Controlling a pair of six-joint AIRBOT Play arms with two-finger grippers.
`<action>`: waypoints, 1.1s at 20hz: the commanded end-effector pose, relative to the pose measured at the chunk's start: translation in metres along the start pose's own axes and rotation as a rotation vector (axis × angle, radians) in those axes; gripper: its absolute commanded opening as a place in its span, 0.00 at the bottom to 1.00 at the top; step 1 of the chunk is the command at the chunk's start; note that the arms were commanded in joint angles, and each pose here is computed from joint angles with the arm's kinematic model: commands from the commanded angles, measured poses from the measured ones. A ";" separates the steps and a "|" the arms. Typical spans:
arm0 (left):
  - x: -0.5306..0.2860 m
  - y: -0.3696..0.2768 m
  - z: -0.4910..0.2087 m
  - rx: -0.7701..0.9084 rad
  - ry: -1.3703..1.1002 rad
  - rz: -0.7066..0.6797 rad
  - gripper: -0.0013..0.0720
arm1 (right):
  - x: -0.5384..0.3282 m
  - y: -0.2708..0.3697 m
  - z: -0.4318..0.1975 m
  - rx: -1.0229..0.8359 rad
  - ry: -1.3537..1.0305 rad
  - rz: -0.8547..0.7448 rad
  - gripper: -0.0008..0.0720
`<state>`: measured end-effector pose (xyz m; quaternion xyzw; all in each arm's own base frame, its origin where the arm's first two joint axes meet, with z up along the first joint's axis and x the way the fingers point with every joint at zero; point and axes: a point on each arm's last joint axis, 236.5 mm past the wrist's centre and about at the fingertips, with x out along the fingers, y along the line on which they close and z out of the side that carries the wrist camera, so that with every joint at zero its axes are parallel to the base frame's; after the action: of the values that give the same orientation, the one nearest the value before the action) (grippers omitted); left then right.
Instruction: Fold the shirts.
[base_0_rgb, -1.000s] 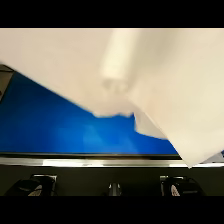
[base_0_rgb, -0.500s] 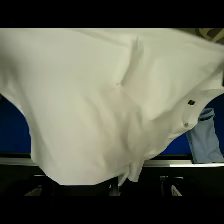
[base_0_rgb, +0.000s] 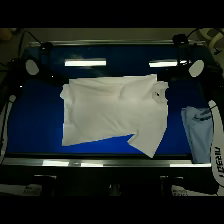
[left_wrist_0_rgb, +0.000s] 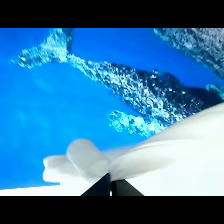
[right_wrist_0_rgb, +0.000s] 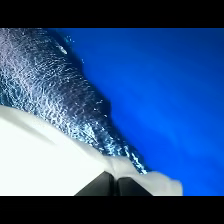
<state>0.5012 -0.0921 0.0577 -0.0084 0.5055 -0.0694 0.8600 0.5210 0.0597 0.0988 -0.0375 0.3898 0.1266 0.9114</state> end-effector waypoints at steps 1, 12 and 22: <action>0.054 -0.013 -0.032 -0.094 0.135 -0.062 0.05 | 0.053 0.018 -0.020 0.149 0.044 0.105 0.04; -0.022 -0.024 -0.140 -0.147 0.474 -0.334 0.99 | -0.043 -0.059 -0.109 0.104 0.369 0.187 0.79; -0.017 0.014 -0.321 -0.469 0.580 -0.247 0.67 | -0.058 -0.034 -0.157 -0.001 0.537 0.335 0.67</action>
<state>0.2372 -0.0623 -0.0645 -0.2265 0.7210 -0.0755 0.6505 0.3886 -0.0209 0.0328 0.0083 0.6091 0.2408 0.7556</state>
